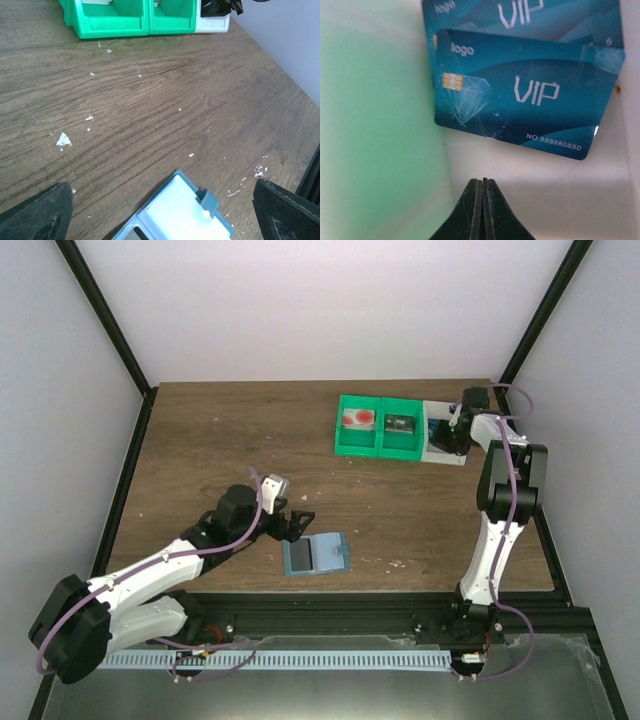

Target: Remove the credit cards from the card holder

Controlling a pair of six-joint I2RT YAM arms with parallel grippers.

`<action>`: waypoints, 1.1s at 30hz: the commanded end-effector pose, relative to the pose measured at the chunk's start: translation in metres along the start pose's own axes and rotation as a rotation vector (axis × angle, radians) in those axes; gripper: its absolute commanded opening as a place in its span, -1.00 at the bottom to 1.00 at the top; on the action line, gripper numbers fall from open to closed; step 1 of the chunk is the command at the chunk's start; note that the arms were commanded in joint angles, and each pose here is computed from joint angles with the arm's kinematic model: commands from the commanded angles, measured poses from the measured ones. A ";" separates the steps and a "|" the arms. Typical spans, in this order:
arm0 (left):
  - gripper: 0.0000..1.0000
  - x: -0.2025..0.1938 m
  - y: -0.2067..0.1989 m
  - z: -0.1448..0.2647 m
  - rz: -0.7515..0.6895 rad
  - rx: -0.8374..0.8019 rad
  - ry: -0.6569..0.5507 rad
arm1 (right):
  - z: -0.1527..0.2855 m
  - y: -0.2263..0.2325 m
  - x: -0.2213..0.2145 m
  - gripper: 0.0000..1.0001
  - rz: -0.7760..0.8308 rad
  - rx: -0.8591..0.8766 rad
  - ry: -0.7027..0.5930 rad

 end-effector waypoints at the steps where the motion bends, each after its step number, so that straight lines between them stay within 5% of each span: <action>1: 0.99 0.009 0.000 -0.001 0.002 0.017 -0.010 | -0.011 0.001 0.005 -0.99 0.022 0.001 0.014; 12: 1.00 0.012 0.001 -0.002 -0.020 0.030 -0.007 | -0.035 -0.007 0.010 -0.99 0.052 -0.021 0.023; 33: 1.00 0.011 0.002 -0.005 -0.017 0.032 0.004 | -0.020 -0.008 0.053 -0.98 0.102 -0.138 -0.213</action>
Point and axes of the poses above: each gripper's point midway between its finger pads, its own z axis back along the fingers, its own y axis along the line the jaws close on, x = y × z, the point moved 7 cm from there along z, back along the fingers, and after that the axes turned 1 degree about -z, right-handed, at the moved point
